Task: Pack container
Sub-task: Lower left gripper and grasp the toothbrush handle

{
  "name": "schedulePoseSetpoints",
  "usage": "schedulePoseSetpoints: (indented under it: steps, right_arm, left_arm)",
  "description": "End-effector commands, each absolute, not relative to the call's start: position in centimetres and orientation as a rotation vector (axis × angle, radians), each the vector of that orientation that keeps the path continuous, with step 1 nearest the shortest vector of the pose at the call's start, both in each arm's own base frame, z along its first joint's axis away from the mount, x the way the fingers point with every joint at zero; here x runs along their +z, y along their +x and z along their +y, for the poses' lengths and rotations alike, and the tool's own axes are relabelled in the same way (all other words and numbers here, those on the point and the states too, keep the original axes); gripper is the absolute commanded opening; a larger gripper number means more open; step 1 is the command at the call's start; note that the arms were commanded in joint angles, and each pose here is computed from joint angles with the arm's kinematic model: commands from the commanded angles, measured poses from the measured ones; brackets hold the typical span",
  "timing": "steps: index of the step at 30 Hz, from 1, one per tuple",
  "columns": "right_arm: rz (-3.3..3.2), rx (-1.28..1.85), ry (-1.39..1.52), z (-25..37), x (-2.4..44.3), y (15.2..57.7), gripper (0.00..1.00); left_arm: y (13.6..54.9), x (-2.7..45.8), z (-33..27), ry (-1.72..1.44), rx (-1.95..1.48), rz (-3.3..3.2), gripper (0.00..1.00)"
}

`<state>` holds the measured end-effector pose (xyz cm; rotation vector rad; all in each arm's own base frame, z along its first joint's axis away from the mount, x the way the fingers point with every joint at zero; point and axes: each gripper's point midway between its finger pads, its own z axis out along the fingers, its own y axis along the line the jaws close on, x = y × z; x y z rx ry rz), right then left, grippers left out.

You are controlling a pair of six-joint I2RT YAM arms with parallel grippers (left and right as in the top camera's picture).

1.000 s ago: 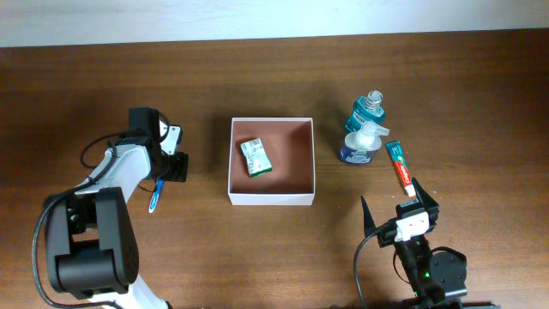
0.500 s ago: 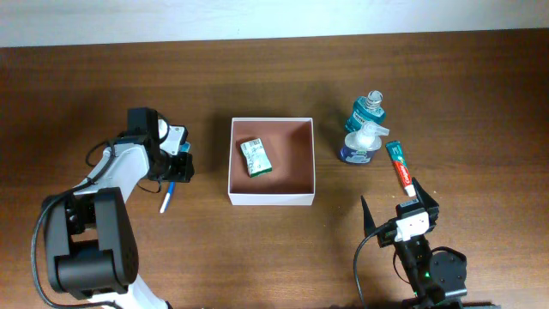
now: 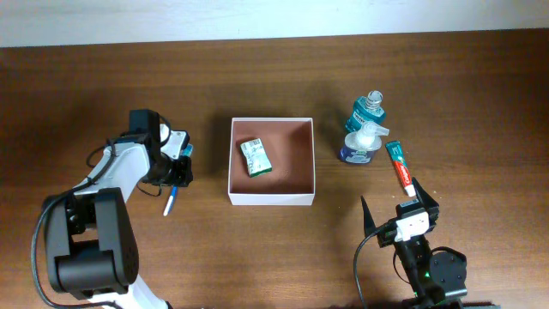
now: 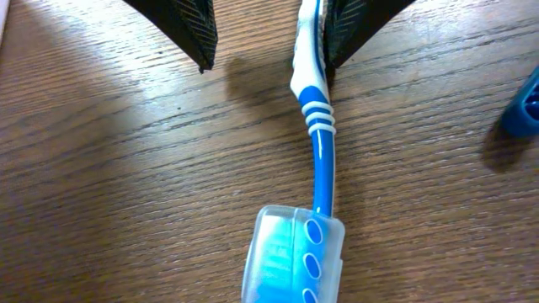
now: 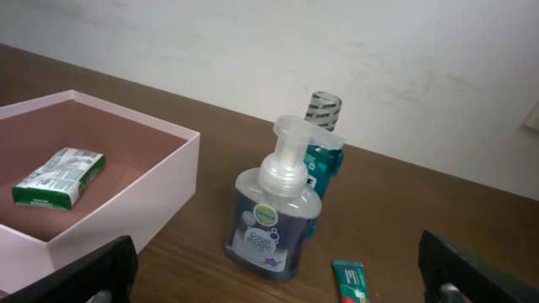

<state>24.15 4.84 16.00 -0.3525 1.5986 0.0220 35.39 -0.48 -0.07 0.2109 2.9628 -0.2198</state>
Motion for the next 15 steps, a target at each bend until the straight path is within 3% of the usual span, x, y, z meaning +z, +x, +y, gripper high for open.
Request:
schedulePoseSetpoints:
  steps: [1,15]
  right_arm:
    - [1.599,0.019,-0.349,4.73,15.87,24.14,0.98]
    - [1.599,0.020,-0.349,4.73,15.87,24.14,0.98]
  left_arm:
    - [33.56,-2.16,0.45,0.197,-0.157,3.056,0.39]
    - [33.54,-2.20,0.46,0.197,-0.156,3.058,0.35]
